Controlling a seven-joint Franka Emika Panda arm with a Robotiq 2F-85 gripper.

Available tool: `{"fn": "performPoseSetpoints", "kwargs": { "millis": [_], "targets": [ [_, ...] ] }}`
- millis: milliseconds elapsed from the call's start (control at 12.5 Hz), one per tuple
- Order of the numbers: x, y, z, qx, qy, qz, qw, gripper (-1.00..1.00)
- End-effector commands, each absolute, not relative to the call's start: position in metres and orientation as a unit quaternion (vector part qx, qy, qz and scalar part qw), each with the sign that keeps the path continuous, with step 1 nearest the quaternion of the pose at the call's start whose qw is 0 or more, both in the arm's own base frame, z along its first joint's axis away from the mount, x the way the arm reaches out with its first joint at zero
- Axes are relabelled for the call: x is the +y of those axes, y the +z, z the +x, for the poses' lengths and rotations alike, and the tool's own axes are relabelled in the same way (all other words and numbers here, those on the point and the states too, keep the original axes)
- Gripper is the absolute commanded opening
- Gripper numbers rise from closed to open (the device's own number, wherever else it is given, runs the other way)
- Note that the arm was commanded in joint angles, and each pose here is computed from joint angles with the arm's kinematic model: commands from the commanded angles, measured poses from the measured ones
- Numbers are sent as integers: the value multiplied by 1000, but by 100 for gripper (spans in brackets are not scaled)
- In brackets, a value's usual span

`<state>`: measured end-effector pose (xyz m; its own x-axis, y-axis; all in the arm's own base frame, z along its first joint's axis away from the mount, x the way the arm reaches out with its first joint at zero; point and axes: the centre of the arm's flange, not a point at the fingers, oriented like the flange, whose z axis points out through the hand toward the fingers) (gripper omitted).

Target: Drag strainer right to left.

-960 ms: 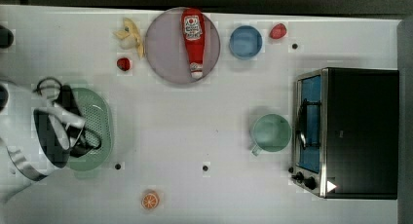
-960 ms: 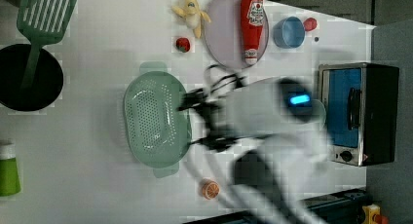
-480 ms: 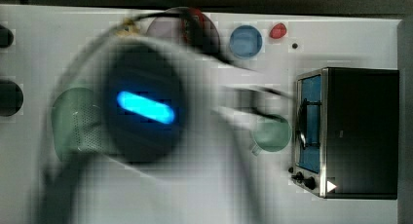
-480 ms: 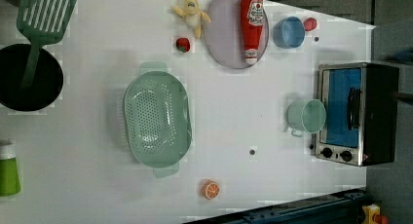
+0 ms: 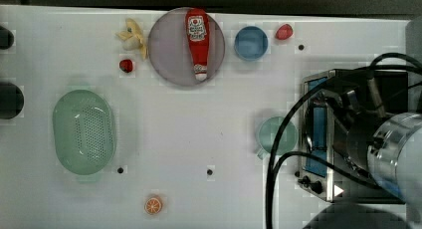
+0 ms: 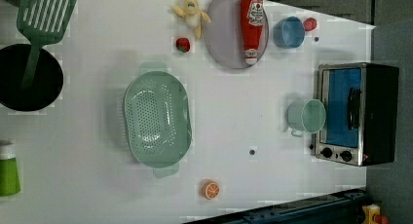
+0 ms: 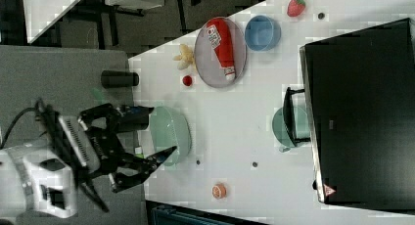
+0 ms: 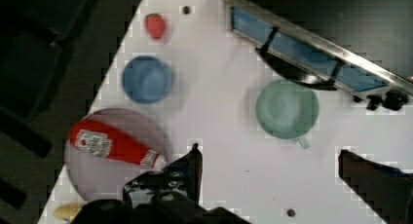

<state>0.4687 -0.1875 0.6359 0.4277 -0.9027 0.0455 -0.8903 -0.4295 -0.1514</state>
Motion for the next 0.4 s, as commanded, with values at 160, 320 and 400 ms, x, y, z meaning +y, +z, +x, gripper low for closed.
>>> {"fn": "performPoseSetpoints", "kwargs": {
  "millis": [160, 320, 400],
  "targets": [
    [-81, 585, 508, 421, -15, -907, -8, 100],
    [-80, 583, 509, 421, -14, -907, -10, 100],
    [-80, 583, 509, 421, -14, -907, -11, 100]
  ]
}}
